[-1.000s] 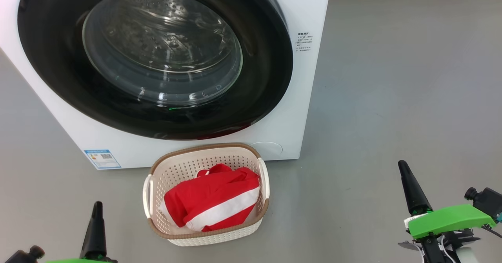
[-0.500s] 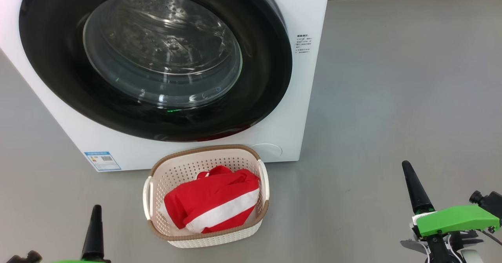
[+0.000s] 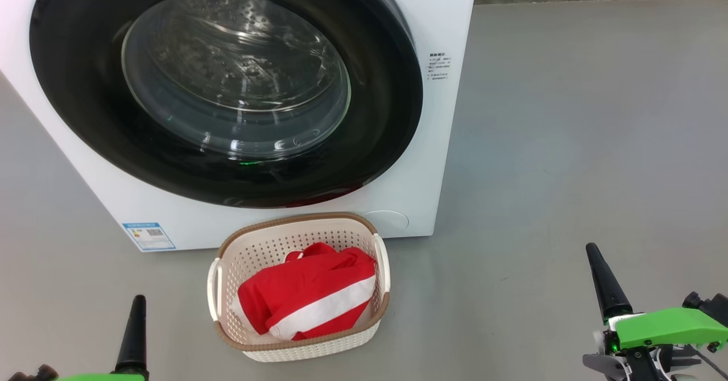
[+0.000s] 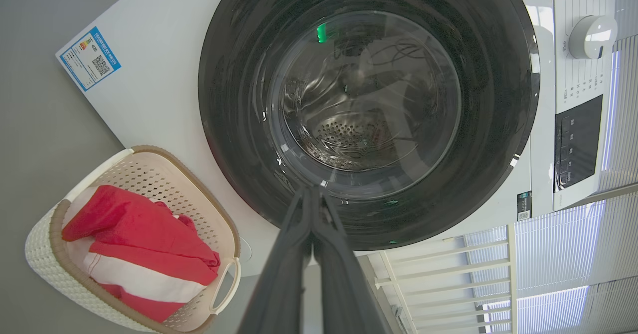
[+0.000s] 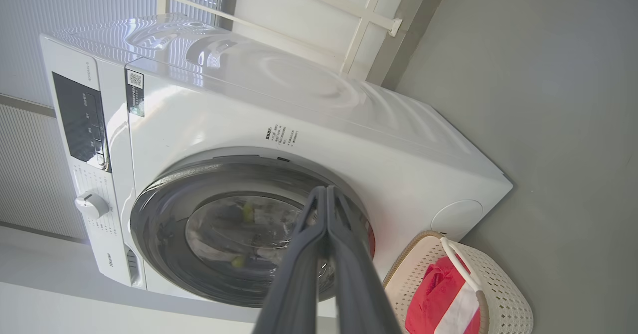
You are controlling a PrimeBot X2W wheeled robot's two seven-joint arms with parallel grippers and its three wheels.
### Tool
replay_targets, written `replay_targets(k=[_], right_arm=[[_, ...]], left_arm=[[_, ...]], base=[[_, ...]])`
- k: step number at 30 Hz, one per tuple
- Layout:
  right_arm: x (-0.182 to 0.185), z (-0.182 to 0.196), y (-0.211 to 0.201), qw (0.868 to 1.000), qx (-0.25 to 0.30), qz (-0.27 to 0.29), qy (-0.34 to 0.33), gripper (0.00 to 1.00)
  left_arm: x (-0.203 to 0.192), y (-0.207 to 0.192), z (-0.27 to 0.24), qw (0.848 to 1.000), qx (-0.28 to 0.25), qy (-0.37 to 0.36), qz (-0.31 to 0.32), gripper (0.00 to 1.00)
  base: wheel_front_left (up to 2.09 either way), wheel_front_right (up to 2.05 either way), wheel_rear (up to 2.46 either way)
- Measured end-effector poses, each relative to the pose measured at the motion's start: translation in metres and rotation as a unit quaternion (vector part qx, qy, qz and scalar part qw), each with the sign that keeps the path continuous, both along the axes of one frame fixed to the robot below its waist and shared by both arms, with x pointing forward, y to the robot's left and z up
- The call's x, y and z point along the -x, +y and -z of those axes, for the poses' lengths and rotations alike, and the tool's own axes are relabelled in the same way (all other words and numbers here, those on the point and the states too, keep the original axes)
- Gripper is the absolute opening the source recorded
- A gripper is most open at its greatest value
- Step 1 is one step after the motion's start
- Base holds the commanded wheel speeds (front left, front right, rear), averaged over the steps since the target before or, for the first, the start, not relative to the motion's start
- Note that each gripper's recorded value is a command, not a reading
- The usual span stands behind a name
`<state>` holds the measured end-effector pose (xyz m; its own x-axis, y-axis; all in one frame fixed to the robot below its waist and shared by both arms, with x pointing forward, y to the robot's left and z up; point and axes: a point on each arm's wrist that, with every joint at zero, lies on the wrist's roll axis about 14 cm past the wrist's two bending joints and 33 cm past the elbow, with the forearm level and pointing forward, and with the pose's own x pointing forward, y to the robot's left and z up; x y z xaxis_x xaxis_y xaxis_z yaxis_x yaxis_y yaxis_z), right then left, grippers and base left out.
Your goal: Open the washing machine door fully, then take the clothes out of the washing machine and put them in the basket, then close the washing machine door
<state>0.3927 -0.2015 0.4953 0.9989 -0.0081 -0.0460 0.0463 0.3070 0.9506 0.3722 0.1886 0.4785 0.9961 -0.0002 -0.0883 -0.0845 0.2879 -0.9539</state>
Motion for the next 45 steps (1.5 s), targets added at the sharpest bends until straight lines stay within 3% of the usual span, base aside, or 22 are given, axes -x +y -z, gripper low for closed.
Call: replay_targets(k=[29,45], right_arm=[[0.0088,0.0018,-0.0053,0.989,-0.149,0.014,-0.004,0.0],[0.0089,0.0017,-0.0051,0.988,-0.155,0.013,-0.004,0.0]], left_arm=[[-0.0029,-0.0006,-0.0027,0.989,0.145,-0.003,0.0,0.0],[-0.0063,0.0,-0.0071,0.989,0.148,-0.009,-0.001,0.0]], base=[[0.0,0.0,0.0],[0.0,0.0,0.0]])
